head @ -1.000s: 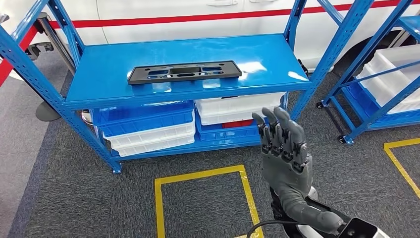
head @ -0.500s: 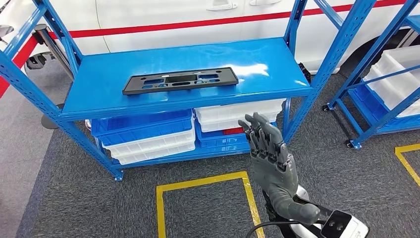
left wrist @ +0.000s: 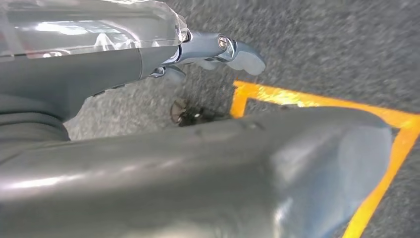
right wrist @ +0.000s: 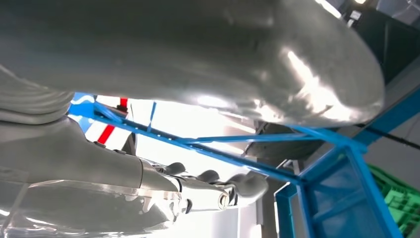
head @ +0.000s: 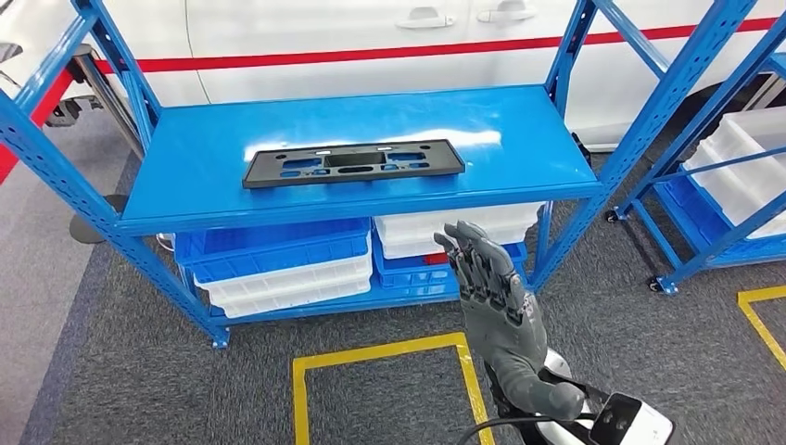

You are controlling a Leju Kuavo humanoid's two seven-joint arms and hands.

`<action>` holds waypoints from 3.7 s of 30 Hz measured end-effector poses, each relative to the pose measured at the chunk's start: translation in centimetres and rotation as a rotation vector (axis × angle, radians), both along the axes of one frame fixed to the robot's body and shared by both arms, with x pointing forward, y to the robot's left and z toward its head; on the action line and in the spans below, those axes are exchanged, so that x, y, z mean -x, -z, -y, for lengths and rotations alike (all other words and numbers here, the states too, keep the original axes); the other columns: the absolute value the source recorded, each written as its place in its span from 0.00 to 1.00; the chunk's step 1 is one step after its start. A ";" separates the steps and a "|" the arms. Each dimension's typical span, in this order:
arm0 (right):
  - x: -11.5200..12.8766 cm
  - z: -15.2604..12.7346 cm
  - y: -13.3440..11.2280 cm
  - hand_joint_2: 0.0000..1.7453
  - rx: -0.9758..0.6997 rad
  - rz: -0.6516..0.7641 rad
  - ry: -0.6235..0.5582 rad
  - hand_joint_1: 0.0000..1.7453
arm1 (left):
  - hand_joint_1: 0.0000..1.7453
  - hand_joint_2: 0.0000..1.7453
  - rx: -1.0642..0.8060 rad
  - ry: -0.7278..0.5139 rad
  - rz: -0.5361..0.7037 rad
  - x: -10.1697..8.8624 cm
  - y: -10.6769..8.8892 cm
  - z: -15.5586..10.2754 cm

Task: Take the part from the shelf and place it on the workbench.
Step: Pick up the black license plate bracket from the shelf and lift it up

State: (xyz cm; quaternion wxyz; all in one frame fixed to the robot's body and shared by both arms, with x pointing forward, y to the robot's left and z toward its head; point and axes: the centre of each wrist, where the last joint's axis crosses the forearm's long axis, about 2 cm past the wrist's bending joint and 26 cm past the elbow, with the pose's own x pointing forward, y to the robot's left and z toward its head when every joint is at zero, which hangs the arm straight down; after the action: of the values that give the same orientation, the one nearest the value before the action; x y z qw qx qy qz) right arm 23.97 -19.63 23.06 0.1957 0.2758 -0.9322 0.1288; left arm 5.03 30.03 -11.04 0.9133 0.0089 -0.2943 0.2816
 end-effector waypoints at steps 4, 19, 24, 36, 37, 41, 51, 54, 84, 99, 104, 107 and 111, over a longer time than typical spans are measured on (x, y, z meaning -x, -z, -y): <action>0.1 0.0 0.5 0.00 0.019 -0.015 -0.003 0.00 | 0.00 0.00 -0.001 0.000 0.000 0.1 0.0 0.0; -0.3 -0.2 1.2 0.00 0.035 -0.038 -0.008 0.00 | 0.00 0.00 0.006 -0.003 -0.007 0.1 0.0 0.1; -0.3 -0.2 1.4 0.00 0.037 -0.046 -0.003 0.00 | 0.00 0.00 0.000 -0.006 -0.024 0.3 0.0 -0.1; -0.2 -0.2 1.5 0.00 0.047 -0.048 0.003 0.00 | 0.00 0.00 0.002 -0.010 -0.024 0.2 0.0 0.0; -0.2 -0.2 1.6 0.00 0.048 -0.049 0.003 0.00 | 0.00 0.00 0.004 -0.011 -0.023 0.2 0.0 0.1; -0.3 -0.2 1.6 0.00 0.052 -0.051 0.003 0.00 | 0.00 0.00 0.006 -0.011 -0.018 -0.2 0.0 0.2; -0.7 -0.8 2.1 0.25 0.105 -0.073 -0.022 0.00 | 0.00 0.00 -0.005 -0.014 -0.037 -0.1 0.0 0.1; -0.9 -1.4 2.5 1.00 0.174 -0.133 -0.056 0.00 | 0.00 0.00 -0.011 -0.011 -0.055 0.1 0.0 0.0; -2.2 -4.3 8.1 1.00 0.728 0.291 0.680 0.00 | 0.00 0.00 -0.015 0.019 -0.033 0.2 0.0 1.0; -2.7 -6.4 9.2 1.00 0.828 0.443 0.788 0.00 | 0.00 0.00 -0.023 0.021 -0.027 0.2 0.0 1.1; -4.9 -8.6 9.8 1.00 0.928 0.443 0.778 0.00 | 0.00 0.00 -0.028 0.034 -0.026 0.1 0.0 1.3; -5.4 -9.4 9.9 1.00 0.951 0.450 0.784 0.00 | 0.00 0.00 -0.030 0.040 -0.025 0.1 0.0 1.2; -5.7 -10.3 10.4 1.00 0.996 0.453 0.782 0.00 | 0.00 0.00 -0.030 0.048 -0.029 0.3 0.0 1.3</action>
State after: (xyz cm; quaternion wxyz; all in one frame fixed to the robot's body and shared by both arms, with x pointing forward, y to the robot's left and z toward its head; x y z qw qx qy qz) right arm 29.64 -9.31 12.65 0.1315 -0.2390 -0.8109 0.5177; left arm 4.78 28.74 -11.09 0.9237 0.0193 -0.2855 0.2548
